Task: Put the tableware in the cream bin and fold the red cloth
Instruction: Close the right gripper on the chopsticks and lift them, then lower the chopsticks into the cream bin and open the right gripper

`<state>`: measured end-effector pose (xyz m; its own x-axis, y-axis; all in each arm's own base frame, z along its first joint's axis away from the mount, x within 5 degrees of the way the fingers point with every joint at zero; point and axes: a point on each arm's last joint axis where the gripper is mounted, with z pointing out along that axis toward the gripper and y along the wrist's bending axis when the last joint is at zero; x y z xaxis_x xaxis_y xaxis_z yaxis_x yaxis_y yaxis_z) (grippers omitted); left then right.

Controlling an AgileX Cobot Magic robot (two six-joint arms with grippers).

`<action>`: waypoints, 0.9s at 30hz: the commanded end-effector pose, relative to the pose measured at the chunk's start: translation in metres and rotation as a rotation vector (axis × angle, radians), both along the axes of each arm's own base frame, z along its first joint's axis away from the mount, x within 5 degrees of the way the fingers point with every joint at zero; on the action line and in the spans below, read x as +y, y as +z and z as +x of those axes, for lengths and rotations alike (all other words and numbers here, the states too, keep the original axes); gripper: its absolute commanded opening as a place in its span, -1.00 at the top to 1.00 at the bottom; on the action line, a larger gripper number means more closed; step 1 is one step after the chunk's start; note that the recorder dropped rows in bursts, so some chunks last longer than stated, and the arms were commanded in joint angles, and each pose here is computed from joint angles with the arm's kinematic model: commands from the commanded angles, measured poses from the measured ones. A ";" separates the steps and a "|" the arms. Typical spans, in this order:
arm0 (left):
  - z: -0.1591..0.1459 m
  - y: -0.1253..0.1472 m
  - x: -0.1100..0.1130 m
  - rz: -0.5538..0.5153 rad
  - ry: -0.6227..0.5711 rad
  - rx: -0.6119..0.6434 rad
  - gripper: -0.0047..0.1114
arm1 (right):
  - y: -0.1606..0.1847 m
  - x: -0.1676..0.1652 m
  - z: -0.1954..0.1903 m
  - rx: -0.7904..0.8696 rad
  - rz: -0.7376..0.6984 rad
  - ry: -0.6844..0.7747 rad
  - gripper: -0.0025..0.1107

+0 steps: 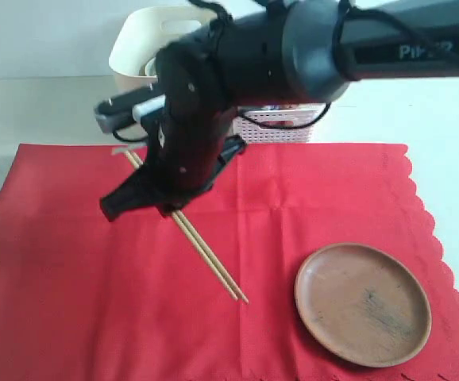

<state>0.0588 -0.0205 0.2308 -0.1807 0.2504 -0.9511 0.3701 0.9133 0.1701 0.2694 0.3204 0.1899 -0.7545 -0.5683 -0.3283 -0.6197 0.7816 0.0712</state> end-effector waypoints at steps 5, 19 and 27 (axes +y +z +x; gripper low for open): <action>0.001 0.000 0.000 -0.006 0.000 -0.007 0.29 | 0.088 0.024 0.029 -0.281 0.163 0.042 0.96; 0.001 0.002 0.000 -0.113 0.027 0.013 0.29 | 0.152 0.021 0.100 -0.624 0.425 -0.050 0.96; 0.001 0.002 0.000 -0.113 0.027 0.013 0.29 | 0.129 0.031 0.140 -0.770 0.561 -0.059 0.96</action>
